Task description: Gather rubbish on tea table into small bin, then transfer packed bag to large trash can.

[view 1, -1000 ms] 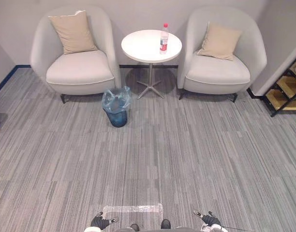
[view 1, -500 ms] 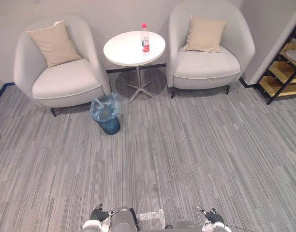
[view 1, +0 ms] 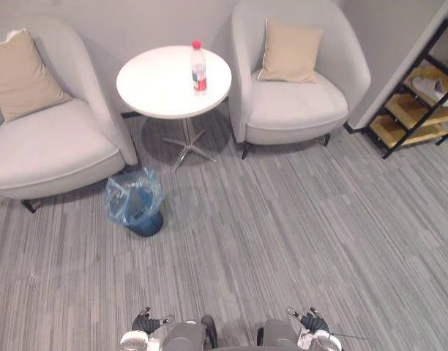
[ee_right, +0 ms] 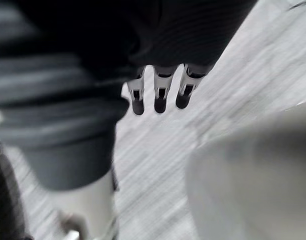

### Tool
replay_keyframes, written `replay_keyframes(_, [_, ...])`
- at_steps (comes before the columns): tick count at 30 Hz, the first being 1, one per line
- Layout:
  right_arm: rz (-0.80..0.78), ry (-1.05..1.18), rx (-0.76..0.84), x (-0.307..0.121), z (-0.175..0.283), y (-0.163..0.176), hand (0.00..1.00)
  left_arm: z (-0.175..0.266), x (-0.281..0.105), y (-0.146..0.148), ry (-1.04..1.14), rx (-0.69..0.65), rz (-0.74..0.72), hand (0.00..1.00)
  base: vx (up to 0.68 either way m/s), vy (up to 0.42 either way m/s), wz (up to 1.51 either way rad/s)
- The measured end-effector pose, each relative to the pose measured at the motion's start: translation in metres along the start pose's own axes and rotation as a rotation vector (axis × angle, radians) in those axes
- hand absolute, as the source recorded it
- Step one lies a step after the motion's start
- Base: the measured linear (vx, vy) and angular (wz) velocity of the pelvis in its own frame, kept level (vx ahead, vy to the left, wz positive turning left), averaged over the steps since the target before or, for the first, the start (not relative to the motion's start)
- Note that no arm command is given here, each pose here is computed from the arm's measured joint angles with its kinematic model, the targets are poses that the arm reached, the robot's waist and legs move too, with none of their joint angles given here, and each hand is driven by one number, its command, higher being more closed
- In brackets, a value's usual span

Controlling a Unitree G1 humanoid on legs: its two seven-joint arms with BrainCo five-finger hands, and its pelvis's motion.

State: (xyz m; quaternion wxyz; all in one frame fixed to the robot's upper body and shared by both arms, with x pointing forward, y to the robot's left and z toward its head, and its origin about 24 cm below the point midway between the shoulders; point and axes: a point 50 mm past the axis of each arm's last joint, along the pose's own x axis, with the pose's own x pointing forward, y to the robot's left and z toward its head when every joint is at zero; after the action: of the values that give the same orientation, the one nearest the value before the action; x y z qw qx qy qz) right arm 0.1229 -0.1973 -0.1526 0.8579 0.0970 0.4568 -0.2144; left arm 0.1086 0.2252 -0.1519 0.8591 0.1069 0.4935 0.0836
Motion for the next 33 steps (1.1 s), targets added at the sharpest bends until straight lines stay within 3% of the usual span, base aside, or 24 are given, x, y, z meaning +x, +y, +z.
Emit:
replay_keyframes(7, [0.001,-0.034,-0.017,0.003,0.011,-0.004,0.00,-0.001,-0.001,-0.005,0.004,-0.029,-0.014,0.00,0.43,-0.145,0.29])
replay_keyframes(13, [-0.034,-0.048,-0.038,0.004,0.016,-0.020,0.00,-0.003,-0.002,-0.022,0.024,-0.143,-0.029,0.00,0.39,-0.250,0.41])
replay_keyframes(17, [-0.026,-0.012,-0.031,-0.001,0.001,-0.016,0.00,0.013,-0.001,-0.017,-0.049,-0.175,-0.010,0.00,0.30,-0.140,0.48])
replay_keyframes(21, [-0.035,0.003,0.005,-0.001,-0.002,-0.014,0.00,0.032,0.000,-0.032,-0.104,-0.192,-0.048,0.00,0.33,0.037,0.14])
replay_keyframes(33, [0.005,0.037,-0.018,0.001,-0.006,-0.004,0.00,0.026,0.004,-0.031,-0.061,-0.008,-0.091,0.00,0.39,0.156,-0.18])
